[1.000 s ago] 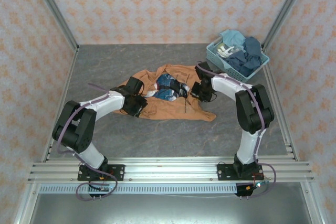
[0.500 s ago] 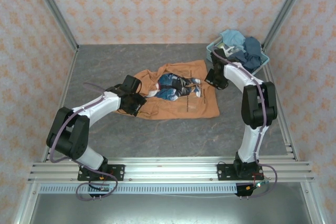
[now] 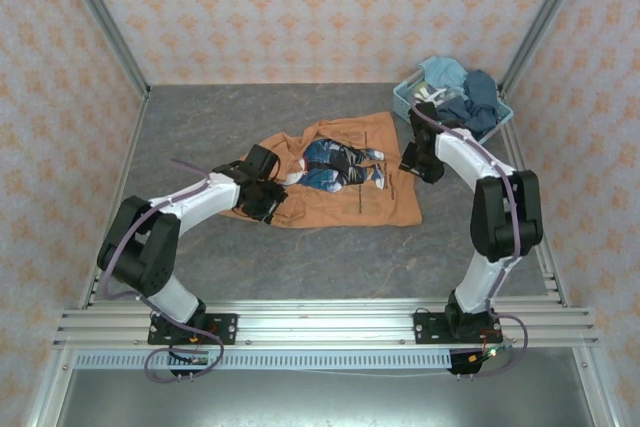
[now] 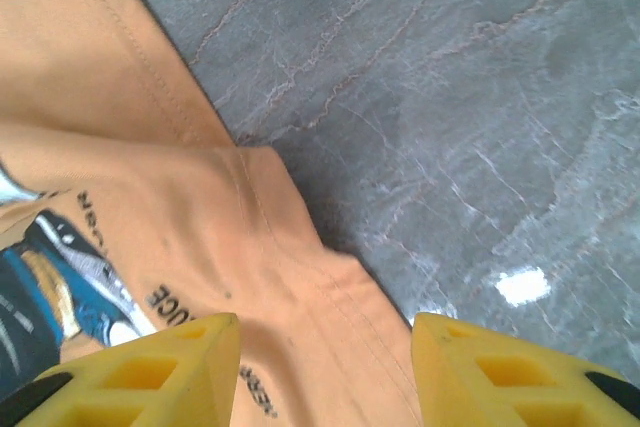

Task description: Fold and stack the t-shirts

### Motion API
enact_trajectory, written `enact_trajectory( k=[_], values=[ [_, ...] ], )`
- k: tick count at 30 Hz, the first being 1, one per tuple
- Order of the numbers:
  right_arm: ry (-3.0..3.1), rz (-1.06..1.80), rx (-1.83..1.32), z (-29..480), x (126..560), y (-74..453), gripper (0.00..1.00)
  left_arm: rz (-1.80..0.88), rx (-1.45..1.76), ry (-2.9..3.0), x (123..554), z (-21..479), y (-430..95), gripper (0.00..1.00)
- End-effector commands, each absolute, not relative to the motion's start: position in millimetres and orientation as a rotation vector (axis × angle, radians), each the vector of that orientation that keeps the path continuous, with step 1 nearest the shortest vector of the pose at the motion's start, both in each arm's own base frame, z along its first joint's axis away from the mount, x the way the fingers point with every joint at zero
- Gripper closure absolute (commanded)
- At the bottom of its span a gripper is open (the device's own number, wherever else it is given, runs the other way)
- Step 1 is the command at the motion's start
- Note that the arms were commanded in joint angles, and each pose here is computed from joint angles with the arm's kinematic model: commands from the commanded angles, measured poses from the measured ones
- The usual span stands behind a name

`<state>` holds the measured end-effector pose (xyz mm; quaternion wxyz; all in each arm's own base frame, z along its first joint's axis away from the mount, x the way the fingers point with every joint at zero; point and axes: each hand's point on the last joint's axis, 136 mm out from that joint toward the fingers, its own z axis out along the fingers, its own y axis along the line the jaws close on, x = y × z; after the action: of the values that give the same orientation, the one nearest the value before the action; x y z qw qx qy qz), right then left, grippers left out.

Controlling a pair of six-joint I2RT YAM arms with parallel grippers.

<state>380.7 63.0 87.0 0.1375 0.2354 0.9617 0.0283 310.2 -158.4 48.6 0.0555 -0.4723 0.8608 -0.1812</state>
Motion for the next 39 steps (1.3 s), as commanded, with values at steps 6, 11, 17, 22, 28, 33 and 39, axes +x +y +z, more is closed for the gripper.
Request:
enact_trajectory(
  k=[6, 11, 17, 22, 28, 33, 39],
  values=[
    [2.784, 0.083, 0.682, 97, 344, 61, 0.51, -0.542, -1.431, 2.610, 319, 54, -172, 0.65],
    [2.780, 0.093, 0.688, 99, 339, 60, 0.51, -0.509, -1.441, 2.638, 312, 44, -172, 0.72],
    [2.774, 0.097, 0.685, 104, 339, 60, 0.52, -0.489, -1.411, 2.655, 315, 47, -172, 0.86],
    [2.775, 0.081, 0.688, 105, 332, 57, 0.52, -0.426, -1.415, 2.698, 298, 48, -164, 0.76],
    [2.789, 0.093, 0.691, 102, 325, 58, 0.52, -0.472, -1.472, 2.662, 297, 44, -167, 0.68],
    [2.795, 0.096, 0.693, 99, 323, 59, 0.52, -0.493, -1.456, 2.658, 308, 46, -176, 0.70],
    [2.796, 0.082, 0.698, 97, 319, 57, 0.52, -0.491, -1.446, 2.671, 310, 45, -180, 0.83]
  ],
)
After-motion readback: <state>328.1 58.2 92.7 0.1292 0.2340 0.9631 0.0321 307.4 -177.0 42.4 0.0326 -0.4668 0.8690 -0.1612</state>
